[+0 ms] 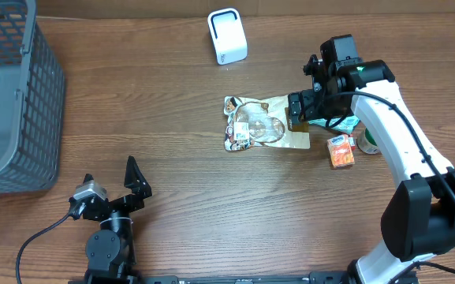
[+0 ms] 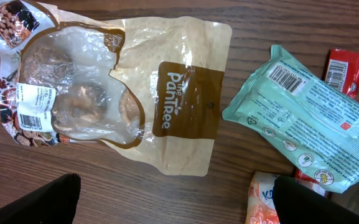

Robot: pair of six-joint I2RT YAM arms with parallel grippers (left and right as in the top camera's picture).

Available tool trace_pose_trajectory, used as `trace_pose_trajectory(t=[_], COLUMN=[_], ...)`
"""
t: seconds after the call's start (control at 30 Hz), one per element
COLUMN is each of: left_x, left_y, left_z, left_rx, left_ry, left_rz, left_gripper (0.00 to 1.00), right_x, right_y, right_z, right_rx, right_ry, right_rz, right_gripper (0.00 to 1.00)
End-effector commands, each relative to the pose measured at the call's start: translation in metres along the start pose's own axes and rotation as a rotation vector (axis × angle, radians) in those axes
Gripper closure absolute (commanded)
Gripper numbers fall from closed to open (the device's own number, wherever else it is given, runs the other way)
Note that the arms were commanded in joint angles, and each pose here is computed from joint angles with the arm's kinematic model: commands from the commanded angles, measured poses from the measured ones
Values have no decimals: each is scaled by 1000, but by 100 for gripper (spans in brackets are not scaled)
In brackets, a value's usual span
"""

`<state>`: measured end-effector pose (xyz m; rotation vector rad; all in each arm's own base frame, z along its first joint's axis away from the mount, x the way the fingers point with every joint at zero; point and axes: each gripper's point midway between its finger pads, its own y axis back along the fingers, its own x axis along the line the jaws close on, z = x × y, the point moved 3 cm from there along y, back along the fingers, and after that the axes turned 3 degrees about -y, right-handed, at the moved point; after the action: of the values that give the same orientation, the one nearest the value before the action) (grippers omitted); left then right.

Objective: Scan the item barcode

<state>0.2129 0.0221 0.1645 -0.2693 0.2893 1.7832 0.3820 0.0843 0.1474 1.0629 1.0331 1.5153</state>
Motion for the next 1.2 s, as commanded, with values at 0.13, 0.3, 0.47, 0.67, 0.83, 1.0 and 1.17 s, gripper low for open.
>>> trace_pose_trajectory(t=[0.13, 0.3, 0.47, 0.67, 0.83, 1.0, 1.17], left_x=[1, 1, 1, 1, 1, -13, -22], left_y=[0, 0, 0, 0, 0, 1, 2], left_z=[1, 1, 1, 1, 1, -3, -6], left_rx=[-9, -7, -7, -7, -7, 18, 12], left_ry=[-16, -17, -17, -17, -17, -120, -396], left_rz=[2, 3, 3, 3, 2, -94, -165], left_gripper=[0, 0, 0, 0, 0, 1, 0], right_x=[0, 0, 0, 0, 0, 0, 0], right_y=[2, 2, 2, 2, 2, 2, 2], right_z=[0, 0, 0, 0, 0, 0, 0], right_rx=[-10, -10, -10, -10, -9, -10, -10], right_ry=[-2, -2, -2, -2, -2, -2, -2], right_rz=[-5, -5, -5, -5, -5, -5, -5], right_gripper=[0, 0, 0, 0, 0, 0, 0])
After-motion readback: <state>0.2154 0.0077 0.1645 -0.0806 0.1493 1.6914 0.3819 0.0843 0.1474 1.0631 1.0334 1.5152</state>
